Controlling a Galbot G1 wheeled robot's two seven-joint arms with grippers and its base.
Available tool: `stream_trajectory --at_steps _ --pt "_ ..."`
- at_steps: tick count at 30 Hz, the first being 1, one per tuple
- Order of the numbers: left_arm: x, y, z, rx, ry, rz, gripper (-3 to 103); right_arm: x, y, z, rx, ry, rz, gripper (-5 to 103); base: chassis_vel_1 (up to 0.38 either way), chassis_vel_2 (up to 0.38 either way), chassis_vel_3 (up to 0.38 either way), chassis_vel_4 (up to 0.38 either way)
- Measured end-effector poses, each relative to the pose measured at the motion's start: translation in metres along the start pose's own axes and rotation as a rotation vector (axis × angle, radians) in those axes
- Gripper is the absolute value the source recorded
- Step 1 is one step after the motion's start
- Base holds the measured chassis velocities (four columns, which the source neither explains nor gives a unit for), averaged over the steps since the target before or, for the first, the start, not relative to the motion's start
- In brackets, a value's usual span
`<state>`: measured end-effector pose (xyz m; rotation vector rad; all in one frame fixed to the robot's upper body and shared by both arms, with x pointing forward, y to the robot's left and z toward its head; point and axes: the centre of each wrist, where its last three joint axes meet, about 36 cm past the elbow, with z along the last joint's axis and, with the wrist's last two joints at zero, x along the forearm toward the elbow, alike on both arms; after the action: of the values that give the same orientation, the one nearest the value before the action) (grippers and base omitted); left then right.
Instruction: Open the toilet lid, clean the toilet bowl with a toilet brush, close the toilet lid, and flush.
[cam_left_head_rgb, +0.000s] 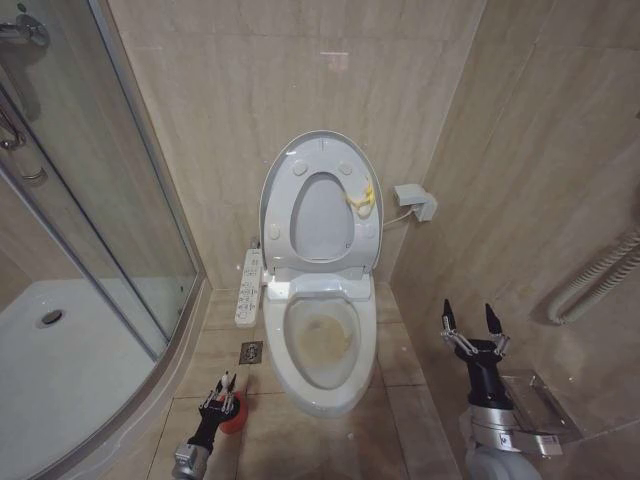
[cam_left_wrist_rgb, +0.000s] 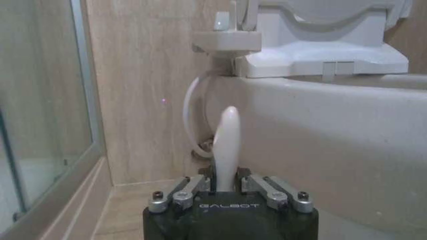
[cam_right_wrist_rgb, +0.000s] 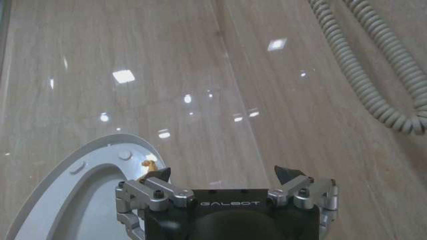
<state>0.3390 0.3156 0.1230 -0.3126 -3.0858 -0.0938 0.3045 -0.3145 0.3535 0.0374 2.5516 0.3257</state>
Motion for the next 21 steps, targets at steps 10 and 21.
stream_trajectory --at_steps 10,21 --pt "0.010 0.003 -0.022 -0.019 -0.058 -0.039 19 0.003 -0.001 0.004 -0.005 0.002 0.004 100 0.000 0.000 0.000 0.000" --pt "0.031 -0.010 -0.119 -0.092 -0.112 -0.236 19 0.003 -0.003 0.004 -0.018 -0.009 0.011 100 0.000 0.000 0.000 0.000"
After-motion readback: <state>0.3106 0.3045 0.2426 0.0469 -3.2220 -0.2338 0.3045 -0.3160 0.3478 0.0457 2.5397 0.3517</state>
